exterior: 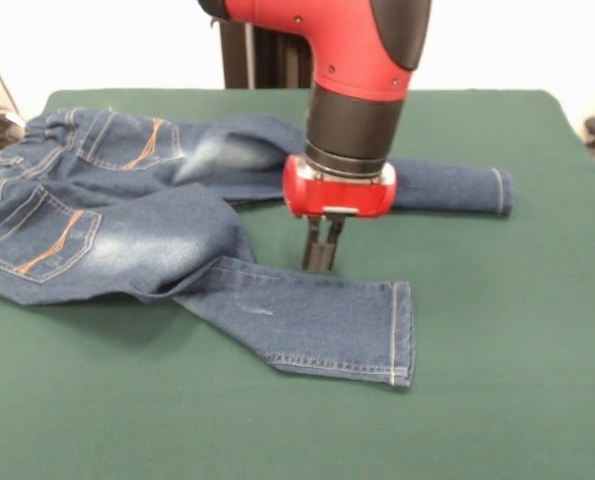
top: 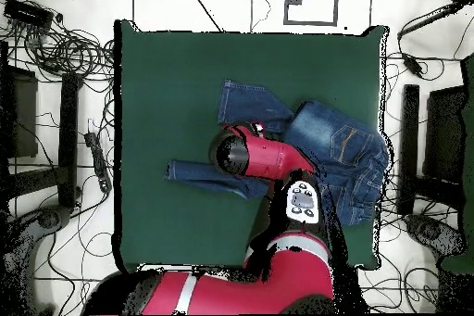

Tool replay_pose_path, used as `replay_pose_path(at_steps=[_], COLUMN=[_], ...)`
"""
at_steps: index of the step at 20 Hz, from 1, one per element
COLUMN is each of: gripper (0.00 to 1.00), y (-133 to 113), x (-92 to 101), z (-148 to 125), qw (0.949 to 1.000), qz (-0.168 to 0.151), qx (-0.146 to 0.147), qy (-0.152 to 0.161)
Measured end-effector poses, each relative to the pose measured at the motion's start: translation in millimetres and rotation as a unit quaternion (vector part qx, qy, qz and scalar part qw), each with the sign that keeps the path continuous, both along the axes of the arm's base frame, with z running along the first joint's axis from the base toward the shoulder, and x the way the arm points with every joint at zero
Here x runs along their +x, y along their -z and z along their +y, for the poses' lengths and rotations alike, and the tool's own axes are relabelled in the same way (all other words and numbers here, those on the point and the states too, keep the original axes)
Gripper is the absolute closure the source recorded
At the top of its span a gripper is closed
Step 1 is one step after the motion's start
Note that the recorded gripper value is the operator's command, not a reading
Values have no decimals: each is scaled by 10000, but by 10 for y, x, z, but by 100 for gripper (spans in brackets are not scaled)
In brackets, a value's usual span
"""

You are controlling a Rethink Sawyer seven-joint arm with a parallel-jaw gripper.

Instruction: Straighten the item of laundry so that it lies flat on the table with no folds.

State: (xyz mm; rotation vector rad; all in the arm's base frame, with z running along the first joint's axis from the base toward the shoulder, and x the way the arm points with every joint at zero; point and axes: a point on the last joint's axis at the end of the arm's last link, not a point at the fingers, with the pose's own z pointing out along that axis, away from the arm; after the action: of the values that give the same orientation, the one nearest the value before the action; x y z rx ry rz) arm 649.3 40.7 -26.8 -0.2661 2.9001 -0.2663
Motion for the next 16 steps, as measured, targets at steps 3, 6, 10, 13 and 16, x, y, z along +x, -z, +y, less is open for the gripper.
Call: replay_pose_path(at_steps=[3, 6, 10, 13, 16], gripper=[100, 100, 100, 100, 100], y=[-49, -101, -129, -208, -340], x=[-6, 2, 2, 24, 71], z=[-83, -193, -291, -312, -310], qw=[9999, 9995, 9990, 9987, 9986], qz=[-23, -56, -67, -112, -165], qx=[-122, -261, -355, -398, -410], qy=[-102, -197, -246, -295, -290])
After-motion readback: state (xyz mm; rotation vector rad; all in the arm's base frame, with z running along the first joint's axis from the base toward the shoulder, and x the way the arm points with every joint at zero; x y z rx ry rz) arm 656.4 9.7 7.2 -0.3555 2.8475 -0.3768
